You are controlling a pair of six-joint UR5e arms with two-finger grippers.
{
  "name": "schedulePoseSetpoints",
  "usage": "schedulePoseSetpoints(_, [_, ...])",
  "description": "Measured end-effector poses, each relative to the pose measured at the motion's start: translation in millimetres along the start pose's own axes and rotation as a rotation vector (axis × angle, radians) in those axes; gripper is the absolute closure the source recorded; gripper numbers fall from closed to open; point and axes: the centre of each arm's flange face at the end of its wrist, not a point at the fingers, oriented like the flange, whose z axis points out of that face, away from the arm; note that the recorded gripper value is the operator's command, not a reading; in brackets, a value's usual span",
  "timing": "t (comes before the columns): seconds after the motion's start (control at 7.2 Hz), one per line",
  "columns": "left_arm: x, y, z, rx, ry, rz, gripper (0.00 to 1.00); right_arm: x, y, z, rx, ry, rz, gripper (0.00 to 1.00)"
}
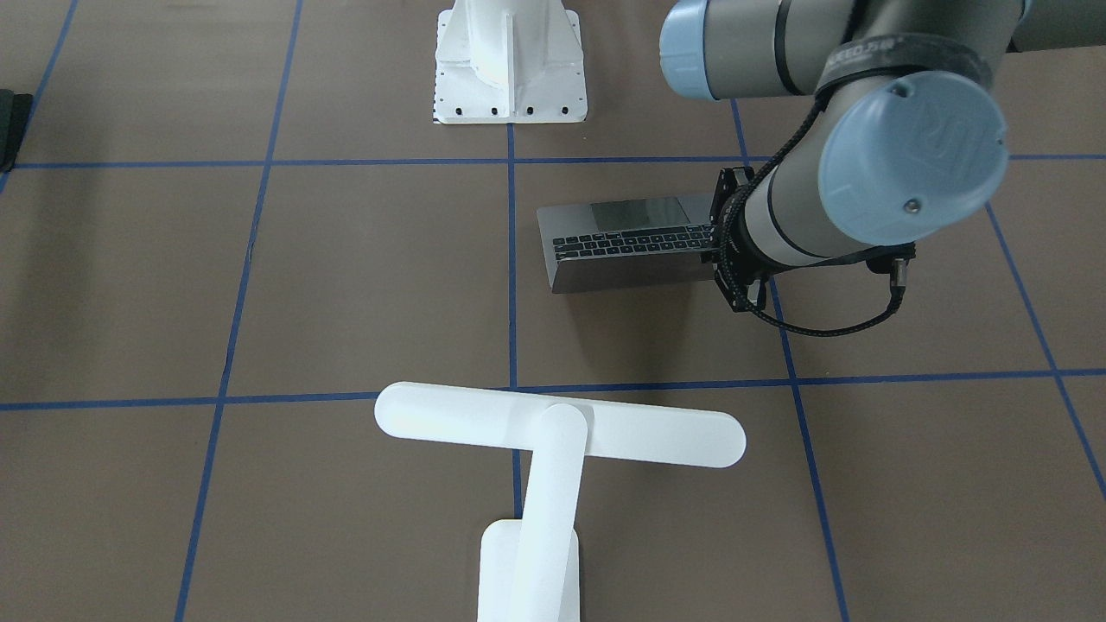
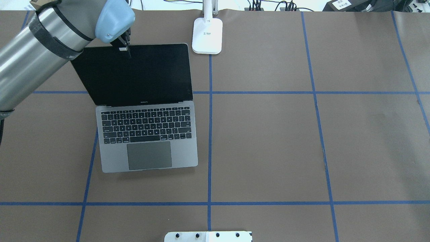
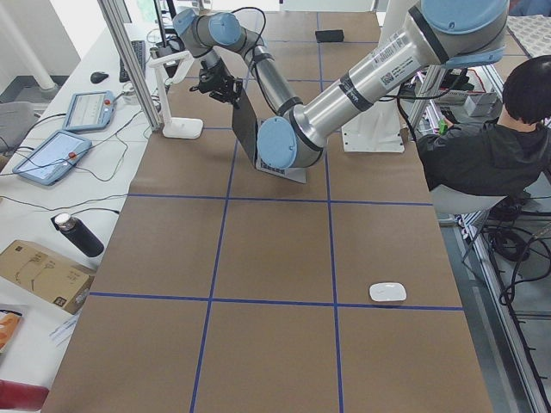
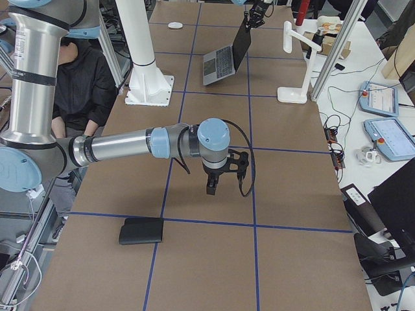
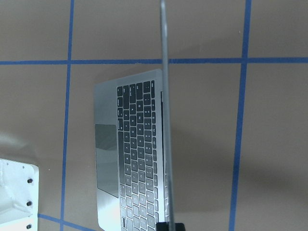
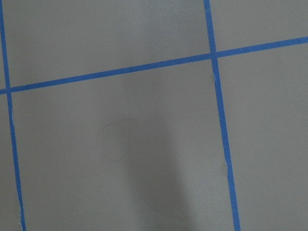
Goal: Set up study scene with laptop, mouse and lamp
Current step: 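Lower the silver laptop onto the table beside the lamp with the left gripper, then adjust the laptop position and screen angle with the left gripper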
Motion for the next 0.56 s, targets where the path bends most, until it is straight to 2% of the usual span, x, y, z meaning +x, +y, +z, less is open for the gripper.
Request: schedulePoseSetpoints(0.56, [7,5,23,0.017,-0.016,0.019,1.0,1,0,0,0.0,0.001,0.001,0.01])
